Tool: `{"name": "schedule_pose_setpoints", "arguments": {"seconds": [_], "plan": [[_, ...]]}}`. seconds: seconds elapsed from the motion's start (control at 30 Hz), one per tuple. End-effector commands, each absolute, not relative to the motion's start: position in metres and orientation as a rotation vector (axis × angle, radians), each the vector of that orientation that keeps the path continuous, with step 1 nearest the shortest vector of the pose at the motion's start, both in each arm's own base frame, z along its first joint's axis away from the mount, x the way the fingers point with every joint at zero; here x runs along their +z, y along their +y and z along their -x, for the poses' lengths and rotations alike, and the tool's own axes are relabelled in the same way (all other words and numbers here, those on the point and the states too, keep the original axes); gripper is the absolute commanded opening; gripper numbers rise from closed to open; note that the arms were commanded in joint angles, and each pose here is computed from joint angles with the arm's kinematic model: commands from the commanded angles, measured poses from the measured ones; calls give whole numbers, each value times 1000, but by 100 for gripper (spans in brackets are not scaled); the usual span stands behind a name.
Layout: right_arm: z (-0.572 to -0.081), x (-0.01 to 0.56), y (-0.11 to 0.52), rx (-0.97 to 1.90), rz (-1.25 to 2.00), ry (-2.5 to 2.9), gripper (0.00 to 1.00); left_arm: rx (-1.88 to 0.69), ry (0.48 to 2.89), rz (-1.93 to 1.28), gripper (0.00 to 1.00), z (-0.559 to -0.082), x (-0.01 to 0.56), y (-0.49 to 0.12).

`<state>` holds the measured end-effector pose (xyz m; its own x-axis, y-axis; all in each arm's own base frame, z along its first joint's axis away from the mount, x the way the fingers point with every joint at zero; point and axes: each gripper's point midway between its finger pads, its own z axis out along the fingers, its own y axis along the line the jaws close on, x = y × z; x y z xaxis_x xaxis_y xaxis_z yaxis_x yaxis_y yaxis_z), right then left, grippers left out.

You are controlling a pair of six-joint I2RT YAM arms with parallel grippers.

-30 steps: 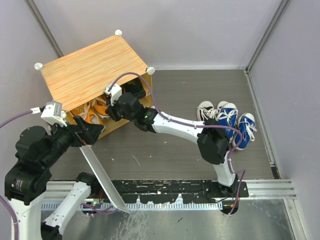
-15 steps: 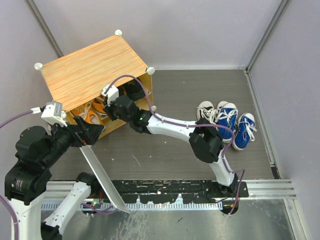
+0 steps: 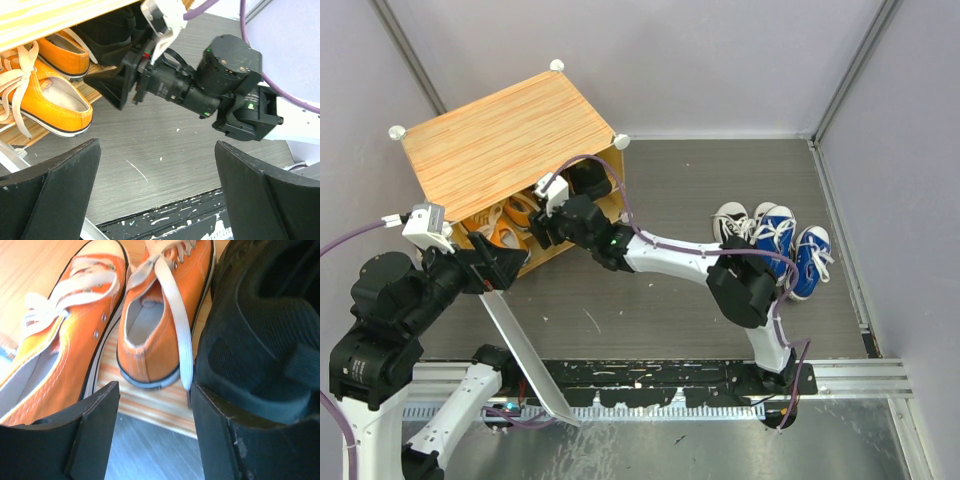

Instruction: Place and organize the shoes in the shoe cabinet

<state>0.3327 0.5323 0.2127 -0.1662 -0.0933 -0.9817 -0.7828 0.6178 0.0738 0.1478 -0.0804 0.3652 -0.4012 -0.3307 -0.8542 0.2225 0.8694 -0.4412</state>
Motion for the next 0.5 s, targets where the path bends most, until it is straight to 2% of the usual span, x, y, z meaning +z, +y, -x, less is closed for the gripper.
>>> {"name": "schedule_pose_setpoints", "arguments": {"seconds": [0.0,0.47], "plan": [[-309,301,511,864,688,1484,65,-615,1842,79,98,-154,379,-83],[-234,287,514,1081,1015,1401,65,-596,1858,98,98,-161,376,-81]]}}
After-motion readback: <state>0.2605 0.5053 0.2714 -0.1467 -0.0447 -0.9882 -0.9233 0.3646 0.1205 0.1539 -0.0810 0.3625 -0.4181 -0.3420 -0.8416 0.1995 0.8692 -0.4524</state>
